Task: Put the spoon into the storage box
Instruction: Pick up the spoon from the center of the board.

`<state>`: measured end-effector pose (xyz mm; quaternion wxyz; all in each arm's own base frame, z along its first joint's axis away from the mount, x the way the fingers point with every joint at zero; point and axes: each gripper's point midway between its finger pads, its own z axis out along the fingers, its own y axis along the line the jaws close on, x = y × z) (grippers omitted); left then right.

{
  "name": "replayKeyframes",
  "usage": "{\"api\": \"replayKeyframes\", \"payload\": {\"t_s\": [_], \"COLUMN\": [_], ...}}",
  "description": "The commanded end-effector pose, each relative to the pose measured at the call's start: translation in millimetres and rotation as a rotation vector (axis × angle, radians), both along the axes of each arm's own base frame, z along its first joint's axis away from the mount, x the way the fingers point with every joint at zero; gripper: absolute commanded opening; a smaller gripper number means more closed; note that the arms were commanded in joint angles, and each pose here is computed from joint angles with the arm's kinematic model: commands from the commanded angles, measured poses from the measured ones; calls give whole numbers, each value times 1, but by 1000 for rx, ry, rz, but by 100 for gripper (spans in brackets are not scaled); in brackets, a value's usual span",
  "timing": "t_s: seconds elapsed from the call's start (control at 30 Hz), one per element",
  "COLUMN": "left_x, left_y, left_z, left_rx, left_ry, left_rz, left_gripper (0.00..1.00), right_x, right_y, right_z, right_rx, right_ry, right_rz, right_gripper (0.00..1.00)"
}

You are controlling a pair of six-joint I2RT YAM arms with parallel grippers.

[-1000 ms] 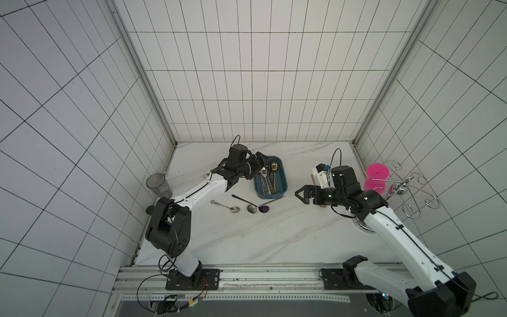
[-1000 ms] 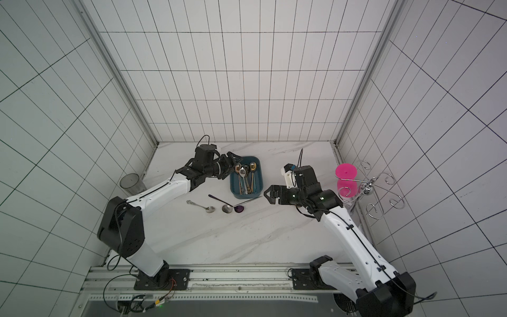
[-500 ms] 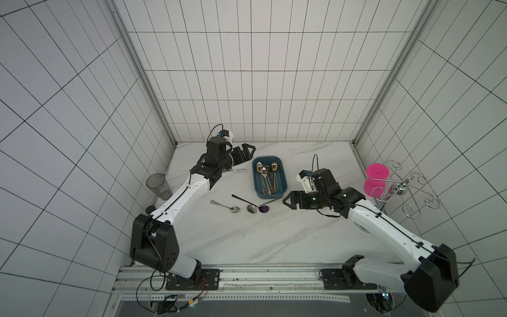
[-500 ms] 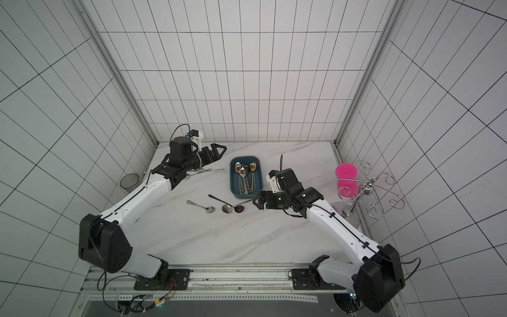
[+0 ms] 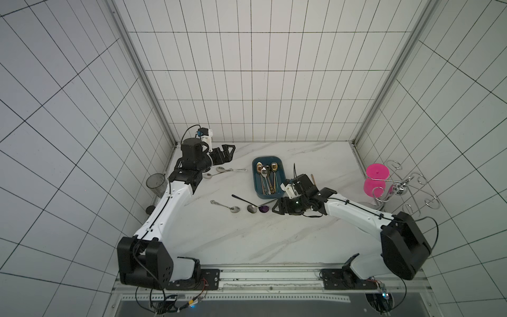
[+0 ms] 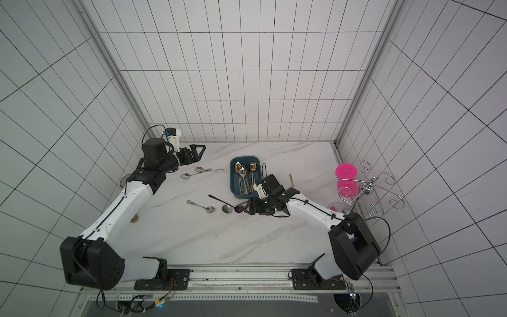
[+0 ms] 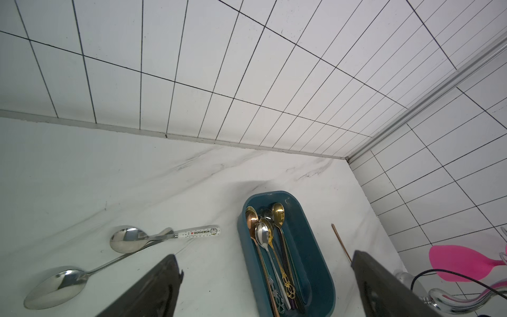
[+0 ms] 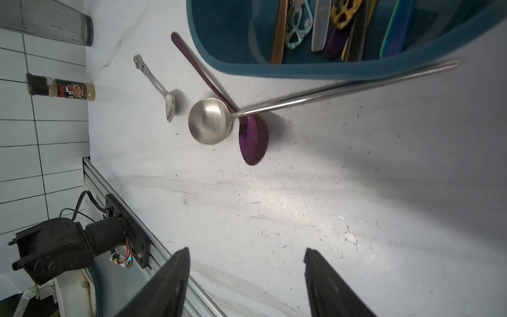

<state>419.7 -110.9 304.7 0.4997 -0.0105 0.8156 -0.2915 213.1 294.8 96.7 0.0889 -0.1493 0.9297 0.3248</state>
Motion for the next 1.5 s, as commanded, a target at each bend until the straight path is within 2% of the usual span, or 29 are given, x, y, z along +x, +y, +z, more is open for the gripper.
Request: {"api": "replayKeyframes", "payload": {"t_s": [0.0,0.2,0.33,0.9,1.1,1.3,1.47], "left_x": [-7,-8,-7,-6,-6,-6,-6], "left_y": [12,27,27,28,28,28,28], "left_z": [-1,-3,-5,-3,-3,-4,-3], "left_rx": [35,15,14,6,7,5,2], "left_ry": [-18,-19,-20,-19,-23,-23,-21], "left_rz": [2,37,32,38,37,39,40], "left_gripper": [99,99,99,99,99,99,99], "right_x": [1,4,8,38,41,43,42], "right_y": [16,27,38,59,61,56,51], "right_z": [-1,-19,-28,-39,-47,-54,-61], "right_rx": [23,9,14,30,14,0,-12], "right_ry": [4,44,70,59,83,100,118], "right_rz": [25,31,43,-40,-54,-86,-114], "right_gripper": [66,58,50,50,46,39,27]}}
